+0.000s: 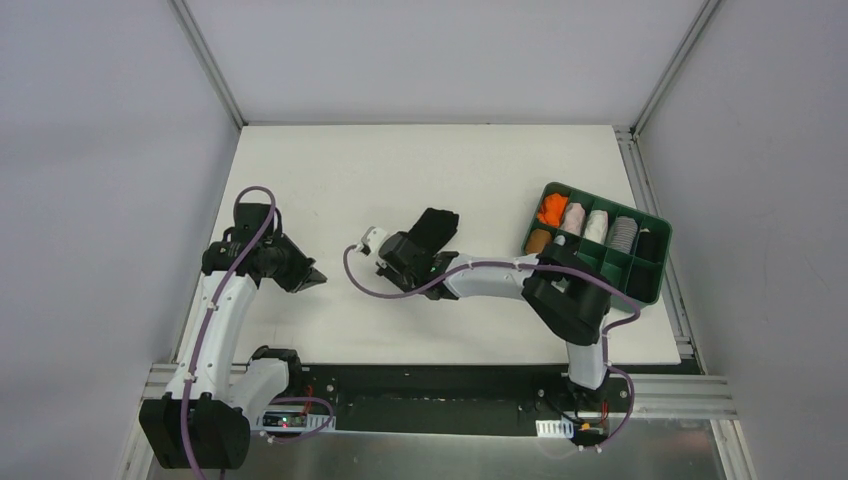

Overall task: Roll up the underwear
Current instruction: Roll the underwear to the center of the board.

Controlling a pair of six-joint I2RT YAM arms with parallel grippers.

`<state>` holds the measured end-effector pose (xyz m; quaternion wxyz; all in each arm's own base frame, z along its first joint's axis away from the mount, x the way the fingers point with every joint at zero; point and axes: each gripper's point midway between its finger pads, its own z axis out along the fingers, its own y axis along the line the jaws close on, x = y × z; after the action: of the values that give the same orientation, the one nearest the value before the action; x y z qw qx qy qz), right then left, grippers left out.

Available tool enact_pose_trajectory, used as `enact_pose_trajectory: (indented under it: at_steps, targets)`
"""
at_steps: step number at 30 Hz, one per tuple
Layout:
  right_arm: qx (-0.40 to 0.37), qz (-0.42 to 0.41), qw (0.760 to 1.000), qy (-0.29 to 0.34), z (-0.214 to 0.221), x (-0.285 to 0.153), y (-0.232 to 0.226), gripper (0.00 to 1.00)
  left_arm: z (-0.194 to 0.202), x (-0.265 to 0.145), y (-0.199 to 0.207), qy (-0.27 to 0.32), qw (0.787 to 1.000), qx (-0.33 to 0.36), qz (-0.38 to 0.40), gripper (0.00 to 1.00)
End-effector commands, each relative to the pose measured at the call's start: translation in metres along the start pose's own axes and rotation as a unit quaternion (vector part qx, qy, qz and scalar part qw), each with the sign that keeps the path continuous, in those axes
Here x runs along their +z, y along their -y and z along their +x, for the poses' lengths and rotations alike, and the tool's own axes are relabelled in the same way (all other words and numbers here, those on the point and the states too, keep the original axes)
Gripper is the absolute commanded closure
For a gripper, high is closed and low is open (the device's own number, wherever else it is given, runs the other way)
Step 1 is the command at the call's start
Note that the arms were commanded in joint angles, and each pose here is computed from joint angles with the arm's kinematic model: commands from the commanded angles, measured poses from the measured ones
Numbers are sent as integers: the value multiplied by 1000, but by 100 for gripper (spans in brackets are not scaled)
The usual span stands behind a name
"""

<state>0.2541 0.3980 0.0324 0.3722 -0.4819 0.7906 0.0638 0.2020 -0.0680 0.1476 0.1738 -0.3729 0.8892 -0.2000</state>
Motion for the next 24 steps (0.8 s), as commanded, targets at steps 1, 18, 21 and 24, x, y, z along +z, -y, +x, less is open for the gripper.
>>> enact_pose_trajectory:
  at_steps: [1, 18, 21, 24]
  targets:
    - [133, -94, 987, -7, 0, -19, -16, 100, 12, 3, 0, -31, 999, -5, 13, 100]
    - [278, -214, 936, -1, -3, -43, -55, 100, 66, 72, 18, -142, 983, -62, 96, 25]
    - [279, -217, 936, 1, -6, -45, -55, 100, 63, 84, 23, -125, 988, -31, 81, 24]
    - [278, -221, 935, 1, -7, -46, -56, 100, 58, 100, 25, -128, 989, 2, 71, 21]
